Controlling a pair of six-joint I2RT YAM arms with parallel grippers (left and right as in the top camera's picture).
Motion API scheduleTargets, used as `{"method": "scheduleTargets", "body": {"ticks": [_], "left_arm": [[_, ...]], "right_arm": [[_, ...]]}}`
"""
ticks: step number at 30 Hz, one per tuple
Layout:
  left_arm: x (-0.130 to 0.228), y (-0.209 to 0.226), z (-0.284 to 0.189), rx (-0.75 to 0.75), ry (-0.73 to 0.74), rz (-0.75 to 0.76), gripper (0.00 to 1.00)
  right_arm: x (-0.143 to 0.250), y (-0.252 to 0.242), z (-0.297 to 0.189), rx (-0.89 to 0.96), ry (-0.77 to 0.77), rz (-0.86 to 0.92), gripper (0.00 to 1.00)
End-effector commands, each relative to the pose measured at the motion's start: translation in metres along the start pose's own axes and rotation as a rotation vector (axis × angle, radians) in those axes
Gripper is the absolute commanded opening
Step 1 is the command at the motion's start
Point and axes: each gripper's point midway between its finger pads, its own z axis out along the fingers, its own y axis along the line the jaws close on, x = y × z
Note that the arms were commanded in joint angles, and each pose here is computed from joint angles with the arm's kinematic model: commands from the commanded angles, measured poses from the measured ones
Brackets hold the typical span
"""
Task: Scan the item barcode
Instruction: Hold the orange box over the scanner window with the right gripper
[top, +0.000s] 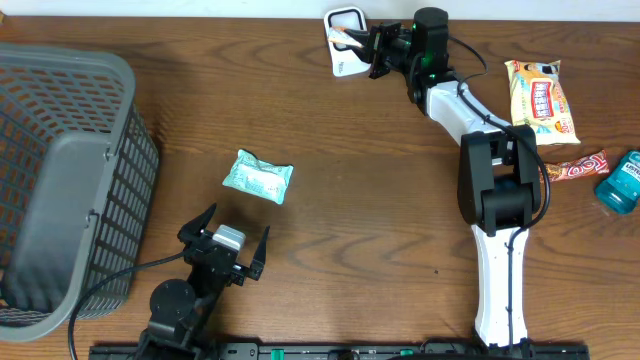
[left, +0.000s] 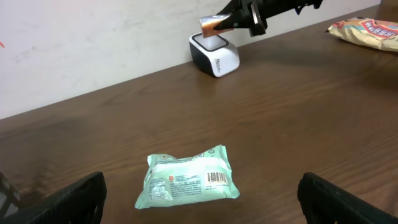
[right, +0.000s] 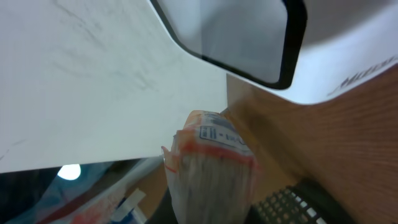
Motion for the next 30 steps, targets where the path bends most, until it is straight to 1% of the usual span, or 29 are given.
{"method": "scheduleTargets", "body": {"ticks": [1, 8, 16, 21, 26, 28, 30], "left_arm": [[0.013, -0.004, 0.002, 0.016, 0.036, -0.016, 0.98], [0.013, -0.004, 0.002, 0.016, 0.036, -0.016, 0.98], [0.013, -0.004, 0.002, 0.016, 0.036, -0.016, 0.98], [0.013, -0.004, 0.002, 0.016, 0.036, -0.016, 0.98], [0.013, -0.004, 0.002, 0.016, 0.036, -0.016, 0.98], [0.013, -0.004, 0.002, 0.016, 0.036, -0.016, 0.98], [0.013, -0.004, 0.002, 0.016, 0.036, -0.016, 0.98]], "right_arm": [[-0.006, 0.004, 0.001, -0.016, -0.028, -0.037, 0.02], [-0.012, 0.006, 0.002, -0.03, -0.073, -0.032, 0.02], [-0.008, 0.001, 0.006, -0.02, -0.062, -0.032, 0.02], [-0.006, -0.011, 0.015, -0.003, -0.063, -0.027, 0.04], [-0.019, -0.03, 0.023, 0.021, -0.072, -0.008, 0.05], [-0.021, -0.03, 0.029, 0.013, -0.054, -0.019, 0.02], [-0.023, -0.023, 0.033, -0.006, -0.046, -0.036, 0.02]]}}
